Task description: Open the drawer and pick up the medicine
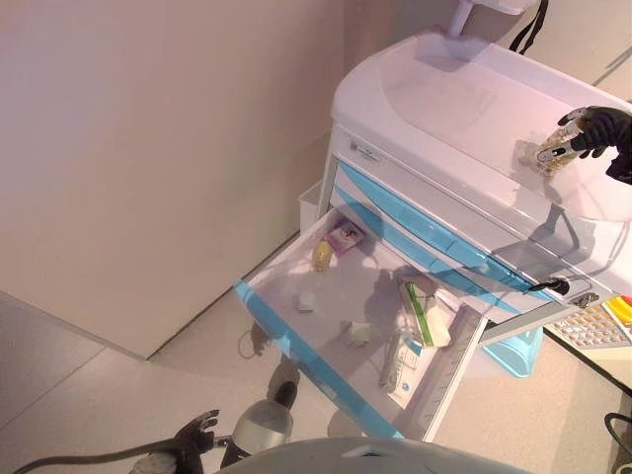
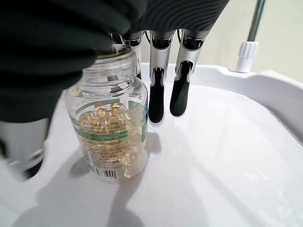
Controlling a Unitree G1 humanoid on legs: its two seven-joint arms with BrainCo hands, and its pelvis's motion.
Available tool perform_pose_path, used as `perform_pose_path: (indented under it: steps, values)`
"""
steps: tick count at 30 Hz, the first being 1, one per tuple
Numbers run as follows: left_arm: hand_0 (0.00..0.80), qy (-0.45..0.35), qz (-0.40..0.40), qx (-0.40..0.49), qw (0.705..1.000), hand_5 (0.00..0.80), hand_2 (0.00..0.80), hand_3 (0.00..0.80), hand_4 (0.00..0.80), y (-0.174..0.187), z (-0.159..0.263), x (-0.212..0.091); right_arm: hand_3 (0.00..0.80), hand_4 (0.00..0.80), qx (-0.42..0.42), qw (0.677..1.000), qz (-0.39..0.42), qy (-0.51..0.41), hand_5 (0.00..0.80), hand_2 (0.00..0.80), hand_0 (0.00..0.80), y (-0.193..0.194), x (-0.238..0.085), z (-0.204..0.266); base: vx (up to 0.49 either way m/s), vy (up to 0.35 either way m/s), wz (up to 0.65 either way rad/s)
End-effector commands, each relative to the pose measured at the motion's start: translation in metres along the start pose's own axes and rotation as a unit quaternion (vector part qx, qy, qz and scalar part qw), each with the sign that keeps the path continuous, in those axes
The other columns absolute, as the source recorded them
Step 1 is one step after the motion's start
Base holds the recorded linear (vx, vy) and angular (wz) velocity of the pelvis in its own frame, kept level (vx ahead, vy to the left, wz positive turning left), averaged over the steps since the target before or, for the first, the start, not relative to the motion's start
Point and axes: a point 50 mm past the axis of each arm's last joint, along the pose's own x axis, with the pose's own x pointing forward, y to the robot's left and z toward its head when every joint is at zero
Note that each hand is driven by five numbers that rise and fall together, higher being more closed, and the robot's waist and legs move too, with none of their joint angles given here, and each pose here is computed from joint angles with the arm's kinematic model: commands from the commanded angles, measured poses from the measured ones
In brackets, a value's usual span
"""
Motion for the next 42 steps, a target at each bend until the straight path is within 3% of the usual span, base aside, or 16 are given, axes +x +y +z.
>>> perform_pose_path:
  steps: [1, 14, 18, 25, 30, 38, 42]
  values:
    - [0.000, -0.003, 0.005, 0.024, 1.000, 0.000, 0.000, 0.000, 0.000, 0.008, -0.001, -0.004, 0.000, 0.000, -0.031, 0.999, 0.001, 0.022, 0.000, 0.000, 0.000, -0.004, -0.003, -0.005, 0.000, 0.000, 0.00]
    - [0.000, -0.008, 0.004, 0.032, 0.999, 0.000, 0.000, 0.000, 0.000, 0.012, 0.006, -0.002, 0.000, 0.000, 0.007, 0.997, -0.075, 0.006, 0.000, 0.000, 0.000, -0.033, -0.016, -0.007, -0.043, -0.031, -0.08]
    - [0.000, -0.008, 0.002, 0.038, 0.999, 0.000, 0.000, 0.000, 0.000, 0.011, 0.010, -0.001, 0.000, 0.000, 0.042, 0.989, -0.141, -0.035, 0.000, 0.000, 0.000, -0.050, -0.025, -0.002, -0.059, -0.035, -0.22]
    - [0.000, -0.015, -0.006, 0.035, 0.999, 0.000, 0.000, 0.000, 0.000, 0.003, 0.016, 0.004, 0.000, 0.000, 0.136, 0.923, -0.327, -0.154, 0.000, 0.000, 0.000, -0.090, -0.053, 0.022, -0.039, -0.027, -0.19]
    - [0.000, -0.016, -0.018, 0.036, 0.999, 0.000, 0.000, 0.000, 0.000, -0.004, 0.016, 0.005, 0.000, 0.000, 0.175, 0.875, -0.406, -0.199, 0.000, 0.000, 0.000, -0.098, -0.066, 0.031, -0.012, -0.005, -0.13]
    - [0.000, 0.003, -0.028, 0.047, 0.999, 0.000, 0.000, 0.000, 0.000, -0.012, 0.010, 0.007, 0.000, 0.000, 0.252, 0.789, -0.530, -0.181, 0.000, 0.000, 0.000, -0.104, -0.076, 0.024, -0.018, -0.002, -0.04]
    - [0.000, 0.013, -0.030, 0.059, 0.998, 0.000, 0.000, 0.000, 0.000, -0.012, 0.007, 0.007, 0.000, 0.000, 0.261, 0.784, -0.550, -0.122, 0.000, 0.000, 0.000, -0.098, -0.070, 0.010, -0.008, 0.000, 0.00]
